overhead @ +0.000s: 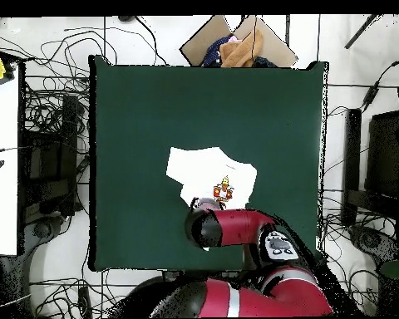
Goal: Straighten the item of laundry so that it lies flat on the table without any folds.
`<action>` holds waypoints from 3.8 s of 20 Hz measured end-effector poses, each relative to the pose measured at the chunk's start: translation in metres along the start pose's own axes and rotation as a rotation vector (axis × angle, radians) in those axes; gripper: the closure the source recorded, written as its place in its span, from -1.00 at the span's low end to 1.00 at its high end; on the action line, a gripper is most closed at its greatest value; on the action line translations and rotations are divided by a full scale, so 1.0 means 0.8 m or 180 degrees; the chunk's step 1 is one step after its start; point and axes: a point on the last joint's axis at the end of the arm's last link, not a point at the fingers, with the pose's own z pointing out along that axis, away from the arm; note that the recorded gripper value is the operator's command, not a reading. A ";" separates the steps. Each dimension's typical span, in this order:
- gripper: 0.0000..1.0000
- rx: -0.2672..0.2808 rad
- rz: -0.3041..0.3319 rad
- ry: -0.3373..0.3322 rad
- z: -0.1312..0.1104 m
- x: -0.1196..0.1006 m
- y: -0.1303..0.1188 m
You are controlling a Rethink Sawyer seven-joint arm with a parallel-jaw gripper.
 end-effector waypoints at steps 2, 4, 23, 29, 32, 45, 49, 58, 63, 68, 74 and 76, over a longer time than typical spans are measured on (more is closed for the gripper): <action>-1.00 0.0012 0.0025 0.0018 -0.005 -0.004 0.004; -1.00 0.0037 0.0080 0.0079 -0.016 -0.011 0.008; -1.00 0.0088 0.0221 0.0071 -0.030 -0.053 0.004; -1.00 -0.0028 0.0248 0.0171 0.001 -0.043 0.013; -1.00 -0.0085 0.0257 0.0231 0.010 -0.035 0.019; -1.00 -0.0134 0.0176 0.0351 0.013 -0.010 0.041; -1.00 -0.0049 0.0044 0.0443 0.031 0.009 0.057; 1.00 0.0175 -0.0218 0.0369 0.028 0.008 0.074; 1.00 0.0217 -0.0253 0.0361 0.028 0.008 0.075; 1.00 0.0222 -0.0206 0.0355 0.026 0.005 0.066; 1.00 0.0260 -0.0201 0.0355 -0.018 0.025 0.062; 1.00 0.0255 -0.0196 0.0368 -0.039 0.038 0.064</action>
